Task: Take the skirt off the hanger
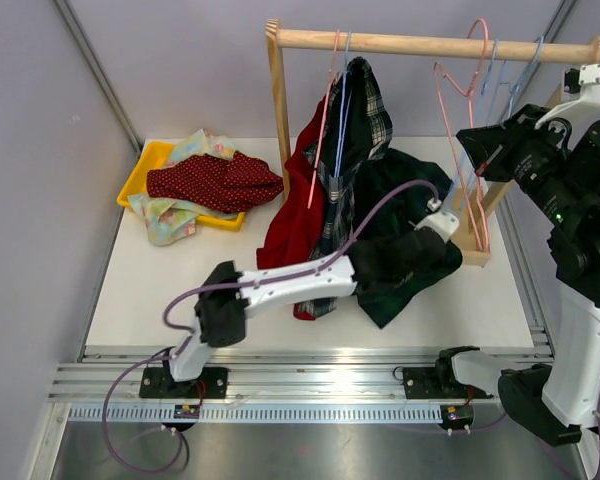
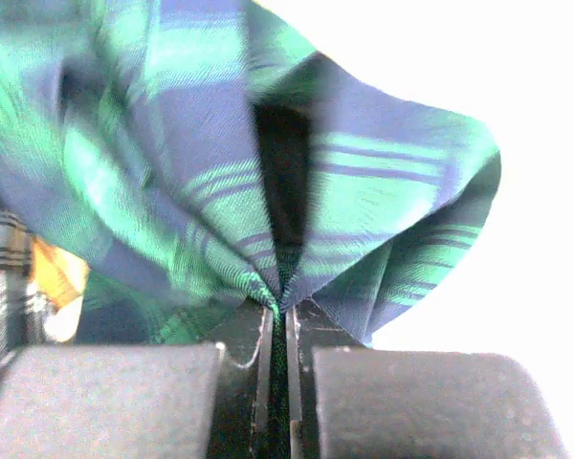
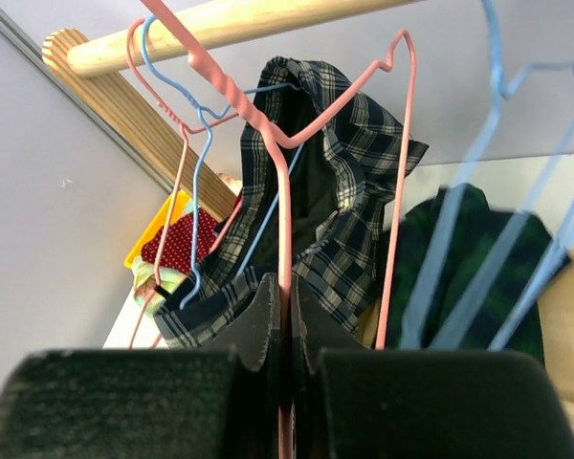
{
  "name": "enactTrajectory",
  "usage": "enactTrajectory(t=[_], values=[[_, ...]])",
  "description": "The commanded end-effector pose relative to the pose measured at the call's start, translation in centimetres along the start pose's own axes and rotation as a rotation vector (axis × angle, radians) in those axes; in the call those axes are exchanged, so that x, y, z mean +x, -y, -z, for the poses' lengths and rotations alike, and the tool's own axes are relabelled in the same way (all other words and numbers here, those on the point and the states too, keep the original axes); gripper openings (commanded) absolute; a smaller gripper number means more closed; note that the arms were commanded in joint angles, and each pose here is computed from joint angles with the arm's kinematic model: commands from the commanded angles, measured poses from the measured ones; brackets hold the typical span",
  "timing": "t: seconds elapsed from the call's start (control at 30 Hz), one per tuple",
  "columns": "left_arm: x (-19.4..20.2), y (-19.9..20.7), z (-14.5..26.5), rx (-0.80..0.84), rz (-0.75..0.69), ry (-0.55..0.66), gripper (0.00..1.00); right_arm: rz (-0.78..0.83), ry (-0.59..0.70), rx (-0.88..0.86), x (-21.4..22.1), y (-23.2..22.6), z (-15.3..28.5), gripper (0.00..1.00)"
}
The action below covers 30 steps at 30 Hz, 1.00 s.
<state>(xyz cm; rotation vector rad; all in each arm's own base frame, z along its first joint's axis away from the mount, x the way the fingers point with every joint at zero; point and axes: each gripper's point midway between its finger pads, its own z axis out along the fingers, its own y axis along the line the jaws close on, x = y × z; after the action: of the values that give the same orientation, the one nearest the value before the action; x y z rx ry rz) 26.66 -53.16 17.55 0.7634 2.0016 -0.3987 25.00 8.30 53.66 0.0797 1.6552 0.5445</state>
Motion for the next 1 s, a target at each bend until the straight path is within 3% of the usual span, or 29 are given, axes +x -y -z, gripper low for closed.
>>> enactTrajectory(t=[0.0,0.23,0.37,0.57,0.77,0.87,0.9,0.97], values=[[-14.4,0.4,18.1,0.041,0.032,0.350,0.00,0.015,0.027,-0.052,-1.4,-1.1,-1.7,0.00],[-14.3,-3.8,33.5,-0.087,0.011,0.400,0.00,-0.036,-0.030,-0.050,0.3,-0.4,-4.7,0.00],[-12.5,-7.2,38.1,-0.192,0.012,0.387,0.00,-0.053,-0.040,-0.035,1.0,0.2,-6.6,0.00],[-11.2,-13.1,41.2,-0.320,0.017,0.410,0.00,-0.066,-0.023,-0.001,1.0,1.4,-9.7,0.00],[-14.5,-18.7,44.4,-0.452,0.061,0.530,0.00,-0.069,-0.037,0.039,1.9,2.8,-12.7,0.00],[-15.6,-21.7,44.4,-0.519,0.088,0.554,0.00,-0.067,-0.072,0.064,3.3,3.7,-13.7,0.00],[-15.4,-22.0,43.3,-0.544,0.035,0.517,0.00,-0.070,-0.082,0.068,3.7,3.8,-13.7,0.00],[-16.7,-24.7,43.4,-0.569,0.096,0.522,0.00,-0.077,-0.103,0.080,4.9,4.3,-13.8,0.00]])
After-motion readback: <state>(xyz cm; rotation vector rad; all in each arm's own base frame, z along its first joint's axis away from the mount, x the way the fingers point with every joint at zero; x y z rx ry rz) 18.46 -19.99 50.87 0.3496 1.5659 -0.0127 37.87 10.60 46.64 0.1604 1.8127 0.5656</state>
